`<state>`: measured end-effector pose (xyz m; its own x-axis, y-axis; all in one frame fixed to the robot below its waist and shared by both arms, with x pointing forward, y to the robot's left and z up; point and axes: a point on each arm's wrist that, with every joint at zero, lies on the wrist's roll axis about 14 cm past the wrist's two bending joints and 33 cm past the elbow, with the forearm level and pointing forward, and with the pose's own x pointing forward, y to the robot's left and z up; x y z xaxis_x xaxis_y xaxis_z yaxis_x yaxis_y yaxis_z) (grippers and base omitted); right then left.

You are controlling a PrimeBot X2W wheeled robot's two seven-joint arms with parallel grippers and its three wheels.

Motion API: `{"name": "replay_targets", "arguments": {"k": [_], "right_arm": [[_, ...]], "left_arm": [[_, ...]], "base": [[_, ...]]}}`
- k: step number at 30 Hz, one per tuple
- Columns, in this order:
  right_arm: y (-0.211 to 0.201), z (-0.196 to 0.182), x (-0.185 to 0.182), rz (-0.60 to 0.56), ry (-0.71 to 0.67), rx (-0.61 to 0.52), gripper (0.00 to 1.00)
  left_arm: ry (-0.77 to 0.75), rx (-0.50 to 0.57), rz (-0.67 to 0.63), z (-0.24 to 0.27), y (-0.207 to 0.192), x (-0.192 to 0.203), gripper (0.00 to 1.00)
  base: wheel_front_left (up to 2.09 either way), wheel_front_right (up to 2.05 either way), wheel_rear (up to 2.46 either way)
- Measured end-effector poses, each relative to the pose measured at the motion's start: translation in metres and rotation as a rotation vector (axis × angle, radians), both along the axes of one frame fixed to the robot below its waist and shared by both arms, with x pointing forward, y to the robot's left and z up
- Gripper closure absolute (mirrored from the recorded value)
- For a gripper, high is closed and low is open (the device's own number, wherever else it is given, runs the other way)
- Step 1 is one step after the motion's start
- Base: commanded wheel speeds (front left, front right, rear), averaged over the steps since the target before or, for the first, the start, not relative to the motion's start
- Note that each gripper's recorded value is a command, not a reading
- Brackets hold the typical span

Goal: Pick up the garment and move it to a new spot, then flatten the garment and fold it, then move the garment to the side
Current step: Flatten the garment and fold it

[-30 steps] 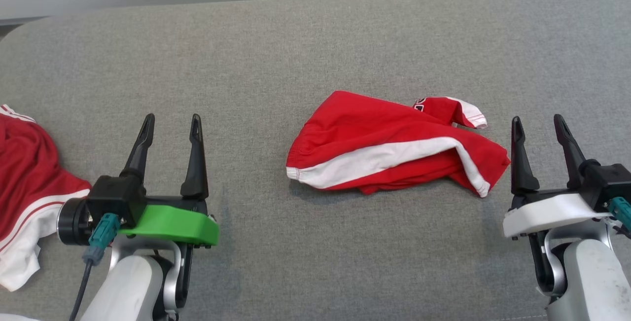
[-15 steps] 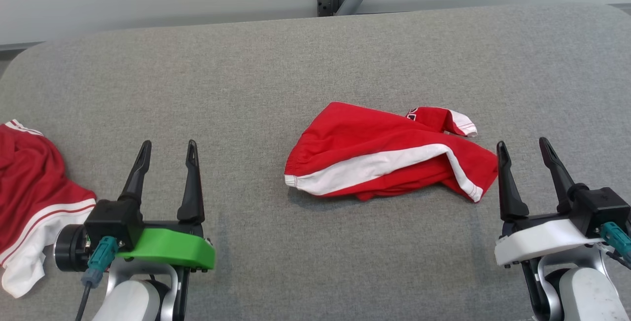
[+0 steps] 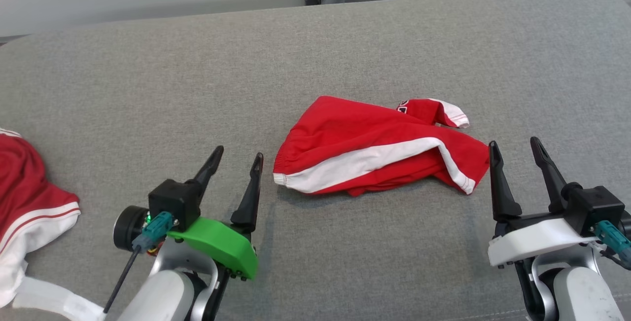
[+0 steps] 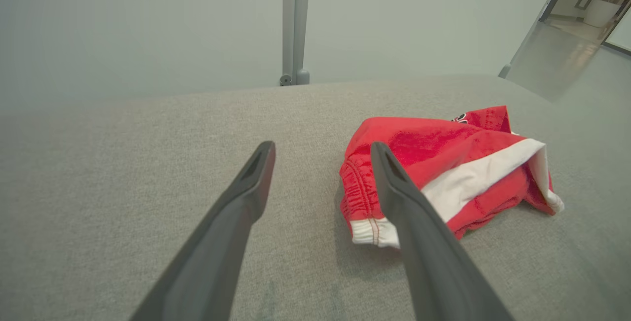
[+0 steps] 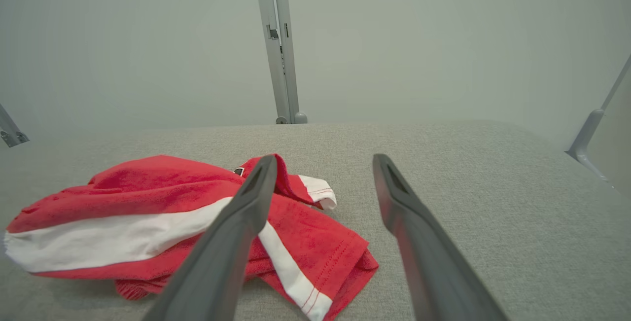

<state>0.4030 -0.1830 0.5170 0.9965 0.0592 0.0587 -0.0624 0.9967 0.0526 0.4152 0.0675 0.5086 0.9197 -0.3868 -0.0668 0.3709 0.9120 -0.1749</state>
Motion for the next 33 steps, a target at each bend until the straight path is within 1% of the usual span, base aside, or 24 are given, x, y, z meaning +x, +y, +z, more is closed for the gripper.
{"name": "replay_targets", "arguments": {"k": [5,8,14,15,17,18,19,25,33], "right_arm": [[-0.009,-0.012,-0.005,-0.027,0.033,0.014,0.0],[-0.017,-0.023,-0.008,-0.054,0.063,0.021,0.0],[-0.029,-0.038,-0.013,-0.09,0.104,0.025,0.0],[-0.03,-0.041,-0.014,-0.095,0.115,0.025,0.0],[-0.032,-0.048,-0.016,-0.101,0.136,0.025,0.0],[-0.032,-0.057,-0.018,-0.101,0.166,0.026,0.0],[-0.032,-0.057,-0.018,-0.101,0.166,0.026,0.0],[-0.015,-0.088,-0.021,-0.056,0.267,0.041,0.0],[0.017,-0.111,-0.001,0.04,0.318,0.055,0.0]], "left_arm": [[0.207,-0.008,-0.118,-0.044,-0.027,-0.009,0.0],[0.298,0.002,-0.176,-0.067,-0.039,-0.014,0.0],[0.329,0.008,-0.208,-0.078,-0.047,-0.009,0.0],[0.333,0.008,-0.215,-0.079,-0.048,-0.008,0.16],[0.338,0.003,-0.227,-0.081,-0.051,-0.008,0.82],[0.329,-0.001,-0.23,-0.08,-0.052,-0.005,1.0],[0.329,-0.001,-0.23,-0.08,-0.052,-0.005,1.0],[0.329,0.001,-0.228,-0.081,-0.049,-0.002,1.0],[0.32,0.005,-0.225,-0.081,-0.047,0.0,1.0]], "base": [[0.0,0.0,0.0],[0.0,0.0,0.0],[0.0,0.0,0.0],[0.0,0.0,0.0],[0.0,0.0,0.0],[0.0,0.0,0.0],[0.0,0.0,0.0],[0.0,0.0,0.0],[0.0,0.0,0.0]]}}
